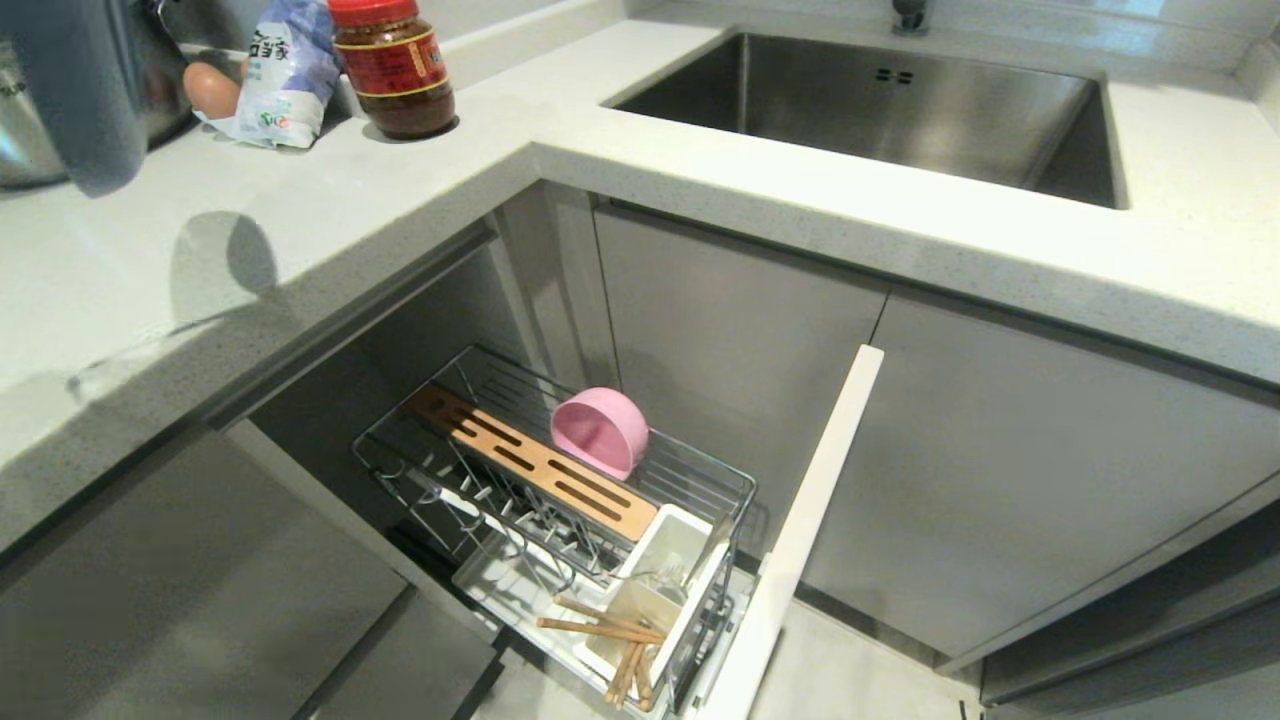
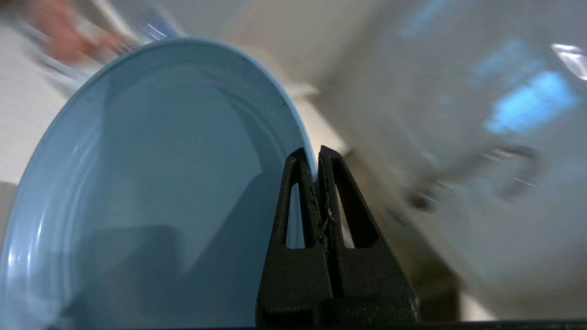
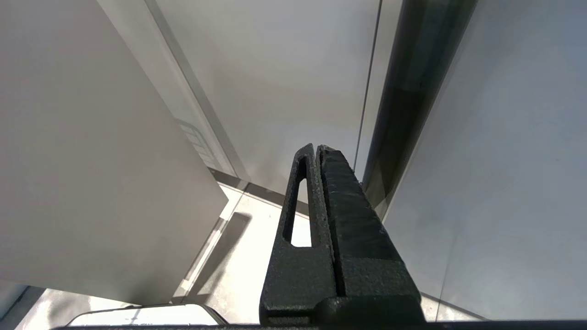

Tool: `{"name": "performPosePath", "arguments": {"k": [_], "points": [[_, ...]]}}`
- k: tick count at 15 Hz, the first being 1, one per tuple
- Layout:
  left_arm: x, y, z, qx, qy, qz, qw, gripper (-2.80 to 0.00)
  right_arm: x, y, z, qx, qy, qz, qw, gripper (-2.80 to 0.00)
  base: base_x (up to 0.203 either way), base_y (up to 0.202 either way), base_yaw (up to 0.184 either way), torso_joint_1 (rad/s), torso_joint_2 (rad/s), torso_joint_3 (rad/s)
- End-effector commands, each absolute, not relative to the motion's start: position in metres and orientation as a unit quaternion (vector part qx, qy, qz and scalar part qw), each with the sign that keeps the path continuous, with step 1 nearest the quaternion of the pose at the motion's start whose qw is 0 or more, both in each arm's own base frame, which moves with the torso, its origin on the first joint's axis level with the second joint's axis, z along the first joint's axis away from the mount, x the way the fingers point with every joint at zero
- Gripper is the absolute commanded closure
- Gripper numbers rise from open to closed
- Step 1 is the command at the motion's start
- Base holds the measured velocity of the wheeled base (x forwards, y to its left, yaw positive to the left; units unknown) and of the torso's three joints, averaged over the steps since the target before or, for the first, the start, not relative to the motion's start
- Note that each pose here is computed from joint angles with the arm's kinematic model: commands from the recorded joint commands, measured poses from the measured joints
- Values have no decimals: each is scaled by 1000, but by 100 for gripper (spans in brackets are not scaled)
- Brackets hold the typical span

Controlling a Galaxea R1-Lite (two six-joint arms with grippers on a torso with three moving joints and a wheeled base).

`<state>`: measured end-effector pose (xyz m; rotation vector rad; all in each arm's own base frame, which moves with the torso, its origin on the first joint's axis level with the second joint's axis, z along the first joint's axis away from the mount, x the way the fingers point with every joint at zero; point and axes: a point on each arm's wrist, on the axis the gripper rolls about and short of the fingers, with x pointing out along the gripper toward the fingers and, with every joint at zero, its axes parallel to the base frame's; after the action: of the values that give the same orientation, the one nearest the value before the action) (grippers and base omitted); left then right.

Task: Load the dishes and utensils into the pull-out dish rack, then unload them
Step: Pick up the plate and place it in the cupboard

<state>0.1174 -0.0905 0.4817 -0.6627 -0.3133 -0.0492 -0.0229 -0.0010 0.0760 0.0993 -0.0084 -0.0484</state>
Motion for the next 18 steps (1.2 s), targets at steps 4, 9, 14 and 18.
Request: {"name": "performPosePath", "arguments": {"k": [4, 9, 14, 18], "points": [[105, -139, 459, -353, -75, -138, 922, 0, -23, -1, 76, 50, -7, -24, 998, 0, 0, 0, 0, 0, 0, 0], [114, -193, 420, -370, 6, -170, 913, 0, -23, -1, 76, 50, -7, -24, 998, 0, 0, 0, 0, 0, 0, 0], [129, -222, 388, -412, 14, -154, 898, 0, -23, -1, 76, 50, -7, -24, 998, 0, 0, 0, 0, 0, 0, 0], [136, -230, 356, -421, 14, -130, 898, 0, -23, -1, 76, 50, -7, -24, 998, 0, 0, 0, 0, 0, 0, 0]]}}
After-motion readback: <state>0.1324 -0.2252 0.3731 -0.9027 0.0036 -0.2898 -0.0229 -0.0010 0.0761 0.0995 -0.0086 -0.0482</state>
